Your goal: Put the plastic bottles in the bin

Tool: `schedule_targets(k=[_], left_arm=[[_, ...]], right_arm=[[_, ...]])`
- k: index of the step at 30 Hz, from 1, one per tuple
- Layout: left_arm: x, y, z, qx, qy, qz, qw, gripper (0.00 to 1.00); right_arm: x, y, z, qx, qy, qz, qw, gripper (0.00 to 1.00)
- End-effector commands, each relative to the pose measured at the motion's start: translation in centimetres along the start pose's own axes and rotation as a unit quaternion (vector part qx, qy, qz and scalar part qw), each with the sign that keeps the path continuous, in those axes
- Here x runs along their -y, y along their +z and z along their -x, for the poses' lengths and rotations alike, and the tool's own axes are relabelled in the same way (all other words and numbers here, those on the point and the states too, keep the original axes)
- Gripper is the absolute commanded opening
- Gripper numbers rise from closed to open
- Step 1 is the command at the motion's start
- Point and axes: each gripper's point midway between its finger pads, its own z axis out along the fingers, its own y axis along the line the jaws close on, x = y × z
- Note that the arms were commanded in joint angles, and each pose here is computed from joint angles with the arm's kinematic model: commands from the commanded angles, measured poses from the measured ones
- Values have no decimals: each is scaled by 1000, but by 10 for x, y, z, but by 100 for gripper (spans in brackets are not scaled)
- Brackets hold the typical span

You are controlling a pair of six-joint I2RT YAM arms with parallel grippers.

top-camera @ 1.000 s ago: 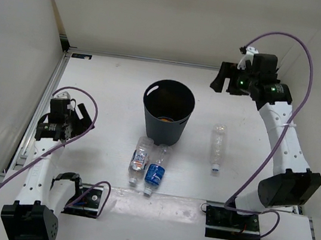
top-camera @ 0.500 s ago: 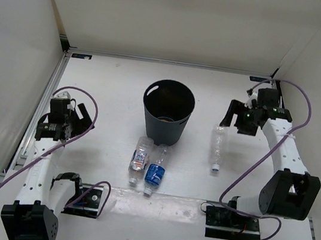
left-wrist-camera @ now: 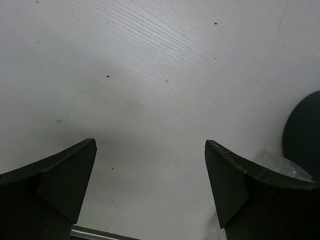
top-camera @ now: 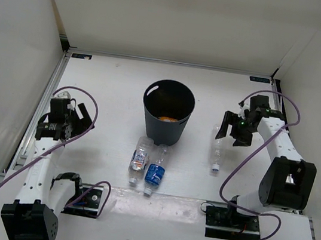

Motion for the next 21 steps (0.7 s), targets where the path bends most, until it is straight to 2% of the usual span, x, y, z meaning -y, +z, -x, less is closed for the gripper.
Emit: schedule_targets(k=[1, 13, 21], left_arm=[[1, -2, 9, 17, -1, 0, 1000, 100], [0, 0, 6, 5, 0, 6, 1000, 100], [-3, 4, 4, -5, 2, 16, 1000, 100]], right_arm=[[0, 4, -6, -18, -12, 0, 1000, 89], [-1, 25, -13, -64, -21, -7, 998, 86], [2, 40, -1, -91, -24, -11, 995, 85]])
